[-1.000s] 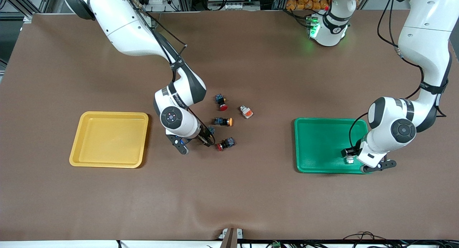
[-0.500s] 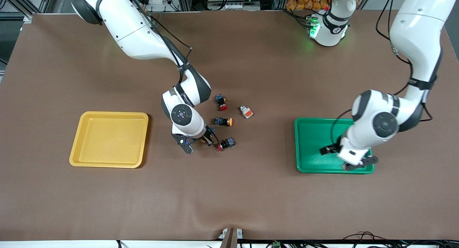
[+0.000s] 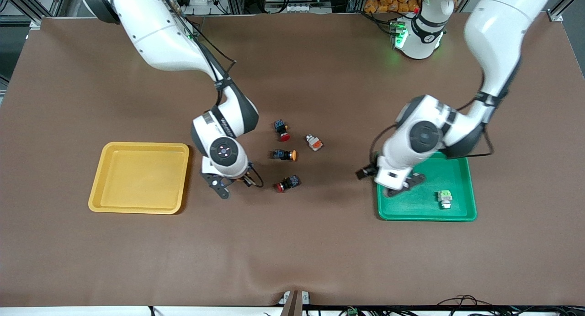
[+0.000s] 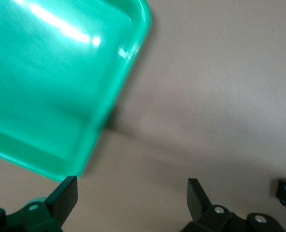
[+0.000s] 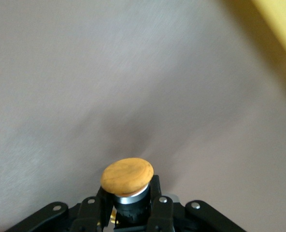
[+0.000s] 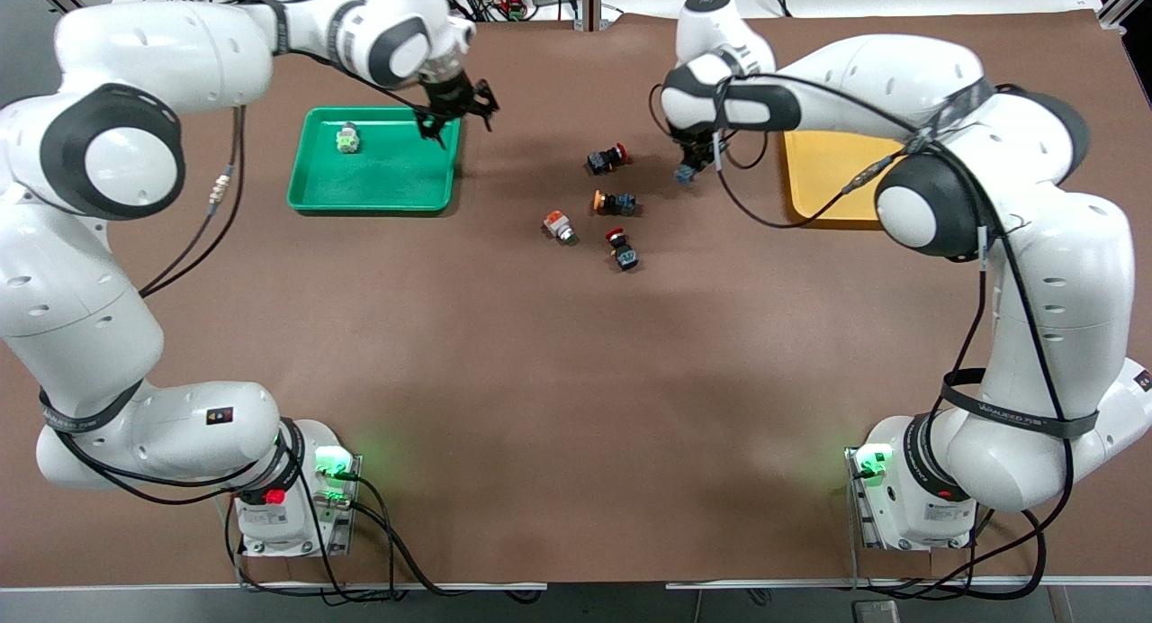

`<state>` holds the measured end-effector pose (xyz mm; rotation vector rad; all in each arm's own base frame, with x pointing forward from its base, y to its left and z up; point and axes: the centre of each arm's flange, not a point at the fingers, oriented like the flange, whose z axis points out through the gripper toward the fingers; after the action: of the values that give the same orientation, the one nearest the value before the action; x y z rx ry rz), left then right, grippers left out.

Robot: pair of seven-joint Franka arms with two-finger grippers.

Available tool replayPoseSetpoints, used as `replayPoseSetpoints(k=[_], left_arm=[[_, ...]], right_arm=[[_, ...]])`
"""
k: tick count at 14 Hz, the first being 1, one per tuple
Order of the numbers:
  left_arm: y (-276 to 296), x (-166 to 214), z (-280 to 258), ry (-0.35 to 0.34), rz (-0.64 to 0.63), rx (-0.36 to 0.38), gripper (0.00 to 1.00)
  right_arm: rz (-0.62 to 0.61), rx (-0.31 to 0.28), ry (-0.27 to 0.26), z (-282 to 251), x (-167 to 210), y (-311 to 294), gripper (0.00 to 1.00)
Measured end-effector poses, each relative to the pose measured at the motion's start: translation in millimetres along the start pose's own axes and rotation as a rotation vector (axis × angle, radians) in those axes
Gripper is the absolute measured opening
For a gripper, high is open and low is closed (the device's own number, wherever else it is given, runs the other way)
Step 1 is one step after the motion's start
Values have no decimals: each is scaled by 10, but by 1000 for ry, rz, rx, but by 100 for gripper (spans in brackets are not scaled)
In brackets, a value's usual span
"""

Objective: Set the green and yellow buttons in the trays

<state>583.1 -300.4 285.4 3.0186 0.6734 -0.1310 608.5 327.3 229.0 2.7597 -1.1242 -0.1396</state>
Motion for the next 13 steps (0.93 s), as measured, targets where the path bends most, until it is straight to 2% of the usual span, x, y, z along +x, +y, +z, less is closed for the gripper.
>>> replayPoseSetpoints(k=[2, 4, 6, 9, 11, 13], left_arm=[[221, -313, 88, -9, -42, 8, 100], [392, -528, 177, -14, -81, -9, 100], [553, -725, 278, -21, -131, -35, 100], [746, -1018, 447, -38, -183, -56, 100], [791, -1101, 556, -40, -201, -55, 100], [812, -1134, 688, -36, -235, -55, 100]], right_arm=[[-79, -60, -21, -242, 338, 264, 33], [-184, -75, -54, -498, 842, 641, 33], [-295, -67, -89, -605, 1361, 1161, 33], [-362, -67, -147, -415, 1877, 1823, 33], [-433, -32, -151, -167, 2169, 2173, 33], [-467, 18, -118, 129, 2422, 2485, 33]])
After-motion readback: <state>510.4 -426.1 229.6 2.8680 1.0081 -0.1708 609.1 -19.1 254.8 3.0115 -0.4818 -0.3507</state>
